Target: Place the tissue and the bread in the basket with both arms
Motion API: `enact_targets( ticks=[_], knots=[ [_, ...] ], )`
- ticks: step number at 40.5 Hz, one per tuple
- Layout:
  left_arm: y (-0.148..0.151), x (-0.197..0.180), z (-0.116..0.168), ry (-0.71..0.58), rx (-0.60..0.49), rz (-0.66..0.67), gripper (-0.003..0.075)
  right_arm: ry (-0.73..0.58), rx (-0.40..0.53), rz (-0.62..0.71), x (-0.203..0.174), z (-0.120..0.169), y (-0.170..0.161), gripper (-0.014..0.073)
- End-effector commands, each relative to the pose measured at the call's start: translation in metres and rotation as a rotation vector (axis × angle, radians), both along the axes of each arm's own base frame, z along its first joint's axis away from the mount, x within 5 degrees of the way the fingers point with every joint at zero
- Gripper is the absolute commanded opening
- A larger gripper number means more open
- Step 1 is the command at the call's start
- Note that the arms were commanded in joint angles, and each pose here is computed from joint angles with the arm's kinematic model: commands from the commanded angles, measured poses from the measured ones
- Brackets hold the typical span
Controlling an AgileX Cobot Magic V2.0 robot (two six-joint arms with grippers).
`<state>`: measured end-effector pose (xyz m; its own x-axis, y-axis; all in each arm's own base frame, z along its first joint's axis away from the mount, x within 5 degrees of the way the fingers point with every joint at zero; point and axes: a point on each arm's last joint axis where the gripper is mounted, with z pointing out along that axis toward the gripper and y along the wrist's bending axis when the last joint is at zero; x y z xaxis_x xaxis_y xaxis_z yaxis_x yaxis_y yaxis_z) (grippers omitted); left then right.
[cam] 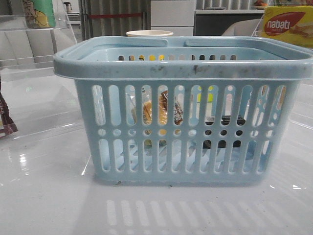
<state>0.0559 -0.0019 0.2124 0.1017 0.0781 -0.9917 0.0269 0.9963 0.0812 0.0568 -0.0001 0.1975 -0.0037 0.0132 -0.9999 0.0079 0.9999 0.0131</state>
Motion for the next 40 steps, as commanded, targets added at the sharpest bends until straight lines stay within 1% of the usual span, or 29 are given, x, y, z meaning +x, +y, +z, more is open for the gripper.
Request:
enact_targets(
  ticks=[1, 6, 12, 40],
  knots=[
    [0.0005, -0.0022, 0.0066, -0.093, -0.022, 0.002, 0.0093, -0.134, -0.01, -0.02, -0.0024, 0.0128, -0.0015, 0.0028],
    [0.0005, -0.0022, 0.0066, -0.093, -0.022, 0.002, 0.0093, -0.171, 0.006, -0.021, -0.003, 0.0161, -0.0018, 0.0028],
    [0.0005, -0.0022, 0.0066, -0.093, -0.022, 0.002, 0.0093, -0.18, 0.041, -0.014, -0.0031, 0.0168, -0.0014, 0.0028],
    [0.0005, -0.0022, 0.0066, -0.093, -0.022, 0.002, 0.0093, -0.18, 0.041, -0.014, -0.0031, 0.0168, -0.0014, 0.0028]
  ],
)
